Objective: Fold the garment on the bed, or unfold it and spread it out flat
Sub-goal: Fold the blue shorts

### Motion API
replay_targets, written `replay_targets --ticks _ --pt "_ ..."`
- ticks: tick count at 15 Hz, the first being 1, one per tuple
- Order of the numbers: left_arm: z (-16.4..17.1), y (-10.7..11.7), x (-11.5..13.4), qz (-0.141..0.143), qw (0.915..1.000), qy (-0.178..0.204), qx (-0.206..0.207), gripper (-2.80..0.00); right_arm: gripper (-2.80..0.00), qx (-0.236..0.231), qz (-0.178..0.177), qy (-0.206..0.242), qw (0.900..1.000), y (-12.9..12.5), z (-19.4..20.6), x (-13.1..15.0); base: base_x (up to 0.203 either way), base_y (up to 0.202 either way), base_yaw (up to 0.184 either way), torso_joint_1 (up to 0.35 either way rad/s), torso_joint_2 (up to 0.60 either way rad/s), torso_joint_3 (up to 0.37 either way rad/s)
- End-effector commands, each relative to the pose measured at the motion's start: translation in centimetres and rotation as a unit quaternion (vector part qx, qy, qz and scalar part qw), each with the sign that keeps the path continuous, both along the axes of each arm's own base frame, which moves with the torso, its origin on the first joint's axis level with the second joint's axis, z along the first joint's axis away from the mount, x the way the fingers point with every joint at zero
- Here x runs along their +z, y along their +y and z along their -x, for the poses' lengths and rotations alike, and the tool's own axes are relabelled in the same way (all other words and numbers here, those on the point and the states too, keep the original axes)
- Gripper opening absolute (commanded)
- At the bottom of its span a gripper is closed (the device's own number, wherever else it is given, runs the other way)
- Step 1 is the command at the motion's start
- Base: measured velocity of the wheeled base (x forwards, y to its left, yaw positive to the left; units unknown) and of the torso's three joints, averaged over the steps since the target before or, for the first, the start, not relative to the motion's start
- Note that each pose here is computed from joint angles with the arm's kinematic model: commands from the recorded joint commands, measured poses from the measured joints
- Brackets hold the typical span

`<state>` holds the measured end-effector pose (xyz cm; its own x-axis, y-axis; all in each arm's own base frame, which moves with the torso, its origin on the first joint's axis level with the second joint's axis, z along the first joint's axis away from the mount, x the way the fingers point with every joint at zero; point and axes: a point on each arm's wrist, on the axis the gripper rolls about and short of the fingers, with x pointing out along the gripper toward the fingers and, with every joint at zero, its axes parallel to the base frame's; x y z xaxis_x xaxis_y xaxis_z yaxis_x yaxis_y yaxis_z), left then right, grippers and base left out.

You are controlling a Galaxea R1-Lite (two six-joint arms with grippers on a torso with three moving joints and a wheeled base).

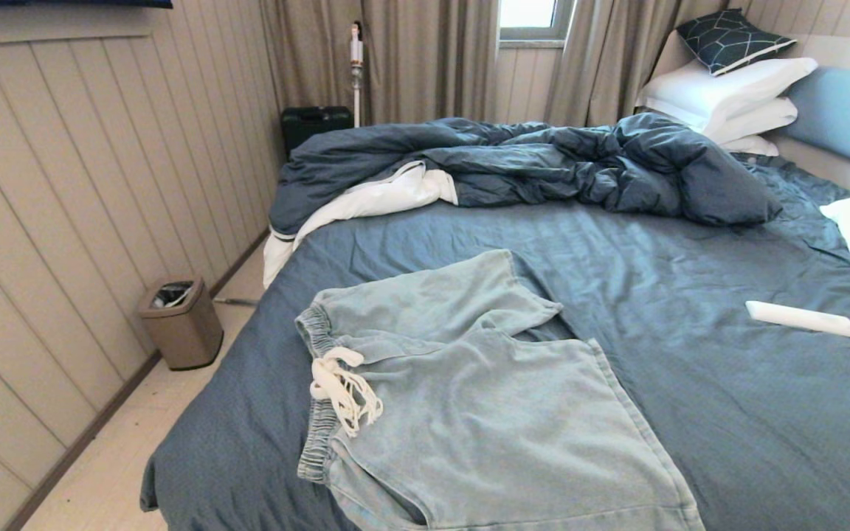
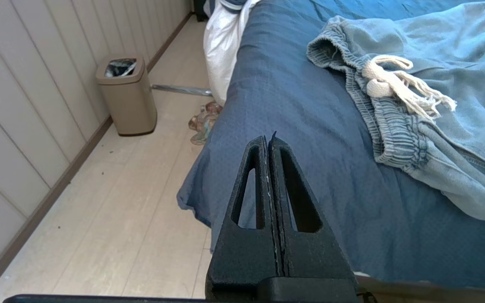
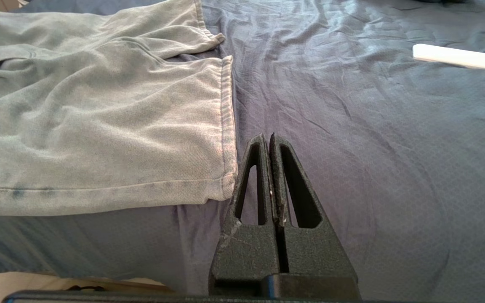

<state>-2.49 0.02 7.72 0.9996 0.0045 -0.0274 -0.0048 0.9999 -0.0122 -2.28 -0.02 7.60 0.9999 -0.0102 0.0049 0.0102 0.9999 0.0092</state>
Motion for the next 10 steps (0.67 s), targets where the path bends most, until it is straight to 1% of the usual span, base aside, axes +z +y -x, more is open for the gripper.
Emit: replay_targets --ticks 1,5,6,7,8,9,10 --pt "0.0 0.0 0.0 0.0 1.0 0.001 0.0 -2.8 -2.8 0.001 -0.003 0.0 1.0 0.0 0.0 0.0 0.0 0.0 0.0 0.0 0.0 0.0" --pt "0.0 0.0 0.0 0.001 1.0 0.001 0.001 -2.8 -2.8 0.001 -0.004 0.0 1.0 0.0 0.0 0.0 0.0 0.0 0.0 0.0 0.0 0.0" --pt "0.0 0.0 0.0 -0.001 1.0 0.001 0.002 -2.8 -2.8 0.003 0.005 0.001 1.0 0.0 0.0 0.0 0.0 0.0 0.0 0.0 0.0 0.0" --pt "0.1 0.0 0.2 -0.003 1.0 -0.003 0.002 -2.8 -2.8 0.002 0.026 0.001 1.0 0.0 0.0 0.0 0.0 0.0 0.0 0.0 0.0 0.0" --pt "0.3 0.0 1.3 -0.002 0.9999 -0.015 0.002 -2.8 -2.8 0.004 0.035 0.011 0.999 0.0 0.0 -0.1 0.0 0.0 0.0 0.0 0.0 0.0" --pt "0.6 0.0 2.8 0.0 0.9997 -0.025 0.001 -2.8 -2.8 0.005 0.035 0.024 0.999 0.0 0.0 -0.1 0.0 0.0 0.0 0.0 0.0 0.0" --pt "0.6 0.0 4.6 0.005 0.9998 -0.022 0.0 -2.8 -2.8 0.006 0.035 0.046 0.998 0.0 0.2 0.1 0.0 0.0 0.0 0.0 0.0 0.0"
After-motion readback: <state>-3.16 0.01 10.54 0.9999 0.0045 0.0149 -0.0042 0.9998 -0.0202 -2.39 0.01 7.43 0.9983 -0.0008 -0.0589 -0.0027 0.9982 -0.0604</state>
